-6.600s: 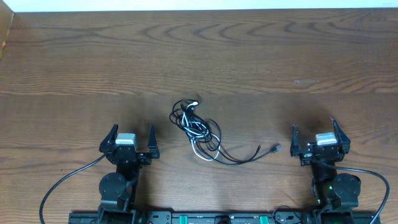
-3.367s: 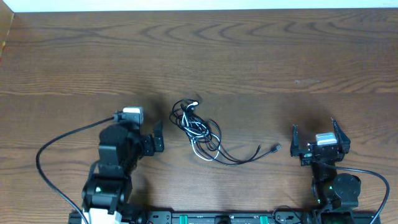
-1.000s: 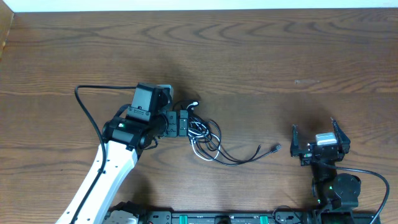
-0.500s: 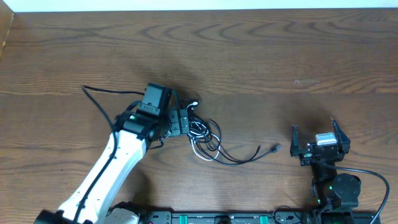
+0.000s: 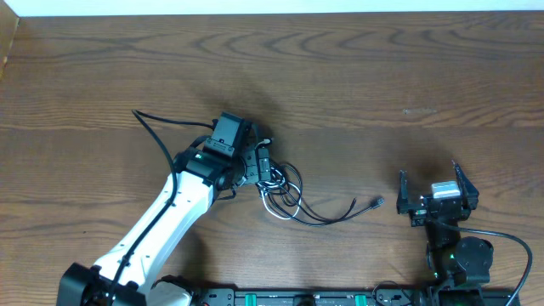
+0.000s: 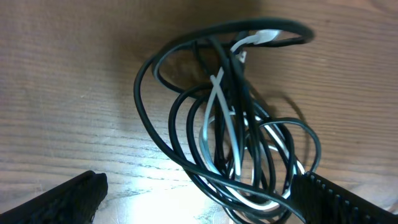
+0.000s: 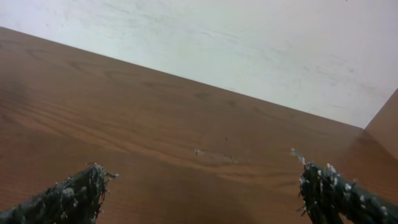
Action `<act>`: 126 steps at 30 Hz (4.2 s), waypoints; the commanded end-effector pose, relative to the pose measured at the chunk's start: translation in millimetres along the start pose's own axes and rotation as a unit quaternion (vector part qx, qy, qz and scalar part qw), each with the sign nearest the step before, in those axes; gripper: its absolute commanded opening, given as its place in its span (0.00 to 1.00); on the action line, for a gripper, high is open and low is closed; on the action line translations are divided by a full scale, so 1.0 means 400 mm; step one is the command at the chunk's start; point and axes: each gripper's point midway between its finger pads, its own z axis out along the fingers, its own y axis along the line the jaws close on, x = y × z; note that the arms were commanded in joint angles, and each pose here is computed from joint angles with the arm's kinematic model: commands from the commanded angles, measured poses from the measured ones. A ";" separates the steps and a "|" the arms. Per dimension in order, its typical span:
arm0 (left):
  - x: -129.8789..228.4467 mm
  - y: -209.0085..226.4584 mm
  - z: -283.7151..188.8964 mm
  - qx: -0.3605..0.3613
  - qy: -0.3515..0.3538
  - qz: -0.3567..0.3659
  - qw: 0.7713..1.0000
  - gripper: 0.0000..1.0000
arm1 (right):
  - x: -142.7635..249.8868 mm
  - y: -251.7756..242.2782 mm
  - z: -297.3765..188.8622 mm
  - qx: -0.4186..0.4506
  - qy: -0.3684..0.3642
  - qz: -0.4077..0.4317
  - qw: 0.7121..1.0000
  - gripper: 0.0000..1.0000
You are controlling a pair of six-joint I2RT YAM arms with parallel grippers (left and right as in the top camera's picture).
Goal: Untangle cables
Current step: 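Lower the left gripper and close it on the cable bundle, then lift the cable bundle with the left gripper and raise it up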
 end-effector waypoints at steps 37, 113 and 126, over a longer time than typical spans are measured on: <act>-0.028 0.023 0.031 -0.072 -0.063 -0.209 0.973 1.00 | -0.002 0.007 -0.001 -0.007 -0.003 0.001 1.000 0.99; -0.153 -0.288 -0.440 0.244 -0.330 0.269 0.871 0.07 | -0.003 0.007 -0.001 -0.007 -0.003 0.001 1.000 0.99; -0.233 -0.342 -0.552 0.350 -0.379 0.118 0.848 0.07 | -0.046 0.064 -0.008 -0.082 -0.033 0.139 0.986 0.99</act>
